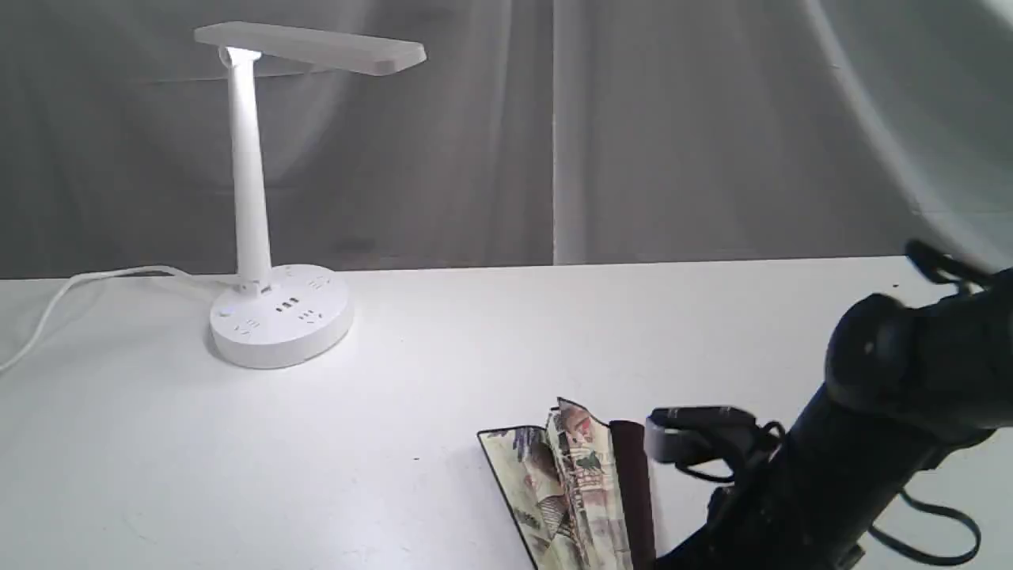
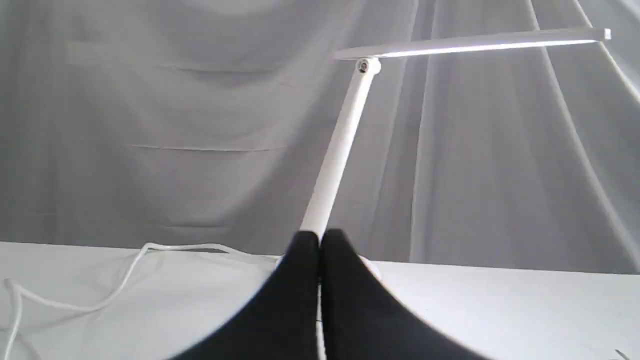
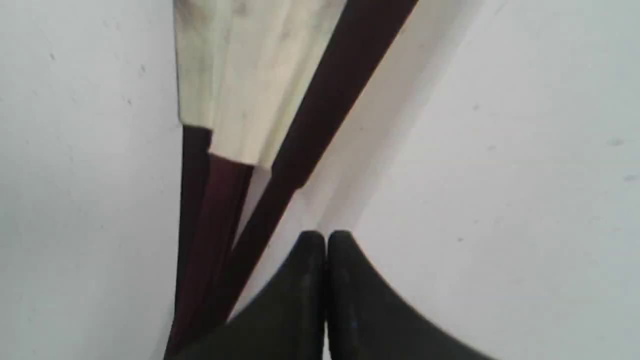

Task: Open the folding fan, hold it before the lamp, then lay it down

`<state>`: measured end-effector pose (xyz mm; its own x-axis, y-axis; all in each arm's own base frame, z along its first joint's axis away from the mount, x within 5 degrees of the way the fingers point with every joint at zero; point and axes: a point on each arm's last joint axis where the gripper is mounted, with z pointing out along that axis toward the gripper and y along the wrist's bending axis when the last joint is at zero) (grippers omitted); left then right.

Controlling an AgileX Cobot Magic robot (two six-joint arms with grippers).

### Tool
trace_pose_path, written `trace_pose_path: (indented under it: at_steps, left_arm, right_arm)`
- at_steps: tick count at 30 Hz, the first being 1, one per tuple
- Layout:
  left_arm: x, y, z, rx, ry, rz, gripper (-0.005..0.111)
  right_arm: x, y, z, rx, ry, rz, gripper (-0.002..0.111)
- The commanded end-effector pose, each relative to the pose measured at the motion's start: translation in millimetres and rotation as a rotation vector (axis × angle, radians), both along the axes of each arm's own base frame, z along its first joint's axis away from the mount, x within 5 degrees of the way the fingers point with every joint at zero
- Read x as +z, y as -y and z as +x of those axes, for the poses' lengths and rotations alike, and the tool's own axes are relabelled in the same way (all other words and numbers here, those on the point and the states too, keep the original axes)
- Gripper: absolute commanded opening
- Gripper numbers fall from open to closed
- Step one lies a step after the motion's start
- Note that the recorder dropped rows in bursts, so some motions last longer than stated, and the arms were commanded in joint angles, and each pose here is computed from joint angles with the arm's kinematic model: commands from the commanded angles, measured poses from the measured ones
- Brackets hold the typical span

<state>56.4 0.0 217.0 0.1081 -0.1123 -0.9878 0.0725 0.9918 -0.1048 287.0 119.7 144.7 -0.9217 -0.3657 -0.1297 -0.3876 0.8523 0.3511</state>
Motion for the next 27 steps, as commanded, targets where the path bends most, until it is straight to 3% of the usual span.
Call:
trace_pose_path:
  at_steps: [1,3,6,8,15,20,21,25,27]
  left_arm:
    - [-1.1,0.2,-0.2,-0.005,0.000,-0.010,0.000]
    - [-1.1,0.2,-0.2,-0.005,0.000,-0.005,0.000]
    - [-0.4,0.2,-0.3,0.010,0.015,0.118,0.000]
    - [-0.3,0.2,-0.3,0.013,0.018,0.142,0.000]
    - [-0.3,0.2,-0.3,0.013,0.018,0.142,0.000]
    - [-0.4,0.2,-0.3,0.011,0.016,0.123,0.000]
    - [-0.7,0.4,-0.3,0.003,0.010,0.073,0.000]
    - [-2.1,0.6,-0.2,-0.043,-0.031,-0.307,0.000]
    - [-2.9,4.7,-0.5,-0.090,-0.049,-0.343,0.000]
  right_arm:
    - [29.0,15.0,6.3,-0.063,0.144,0.010,0.000]
    - [43.7,23.9,12.8,-0.137,0.243,0.020,0.000]
    - [57.0,28.1,19.2,-0.217,0.345,0.042,0.000]
    - [59.4,28.1,22.3,-0.249,0.377,0.056,0.000]
    - [37.2,27.0,27.1,-0.252,0.311,0.036,0.001]
    - [6.3,24.1,32.1,-0.290,0.211,0.035,0.022]
    - [0.7,24.1,32.7,-0.291,0.197,0.029,0.029]
    - [-14.8,22.9,33.9,-0.313,0.147,0.028,0.054]
    - [-17.8,22.7,35.1,-0.313,0.151,0.030,0.061]
